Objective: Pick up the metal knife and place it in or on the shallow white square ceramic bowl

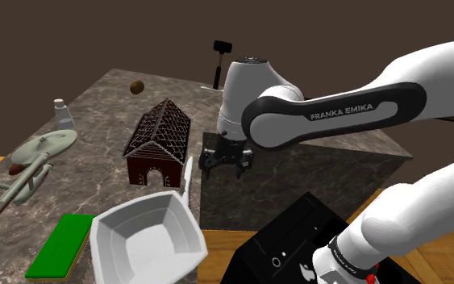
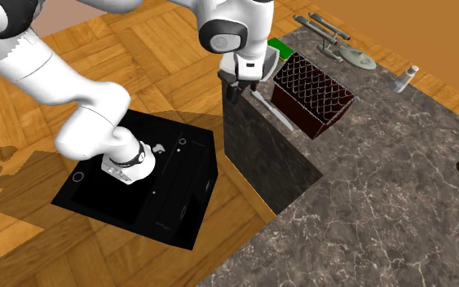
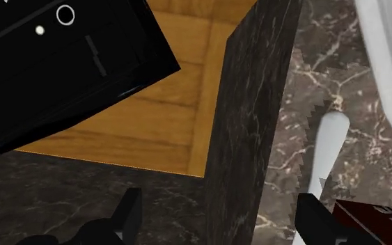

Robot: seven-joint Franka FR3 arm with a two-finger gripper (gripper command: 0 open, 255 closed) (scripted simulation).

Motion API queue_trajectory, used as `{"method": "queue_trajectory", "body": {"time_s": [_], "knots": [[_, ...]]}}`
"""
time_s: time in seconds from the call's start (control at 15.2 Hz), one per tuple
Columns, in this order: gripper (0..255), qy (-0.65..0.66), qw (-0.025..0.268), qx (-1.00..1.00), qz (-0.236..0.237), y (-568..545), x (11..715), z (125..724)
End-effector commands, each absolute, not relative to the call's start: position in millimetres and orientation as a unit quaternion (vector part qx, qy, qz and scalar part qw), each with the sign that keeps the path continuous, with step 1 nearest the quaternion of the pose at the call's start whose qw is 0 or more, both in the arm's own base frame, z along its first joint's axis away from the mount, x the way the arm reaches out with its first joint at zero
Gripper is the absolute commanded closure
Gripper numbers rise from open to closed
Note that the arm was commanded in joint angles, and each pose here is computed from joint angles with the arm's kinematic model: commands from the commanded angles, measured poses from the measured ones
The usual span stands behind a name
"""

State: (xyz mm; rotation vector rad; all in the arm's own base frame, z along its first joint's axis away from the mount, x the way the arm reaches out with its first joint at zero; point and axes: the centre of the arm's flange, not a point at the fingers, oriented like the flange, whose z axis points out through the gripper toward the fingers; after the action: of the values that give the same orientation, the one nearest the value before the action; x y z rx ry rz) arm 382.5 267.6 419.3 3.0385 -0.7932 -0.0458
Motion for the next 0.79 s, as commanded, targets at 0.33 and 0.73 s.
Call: {"method": "queue_trajectory", "body": {"time_s": [0.33,0.73], "knots": [[0,-0.321,-0.007,0.947,-0.003,331,437,382],[0,-0.332,-0.008,0.943,-0.001,342,446,355]]}}
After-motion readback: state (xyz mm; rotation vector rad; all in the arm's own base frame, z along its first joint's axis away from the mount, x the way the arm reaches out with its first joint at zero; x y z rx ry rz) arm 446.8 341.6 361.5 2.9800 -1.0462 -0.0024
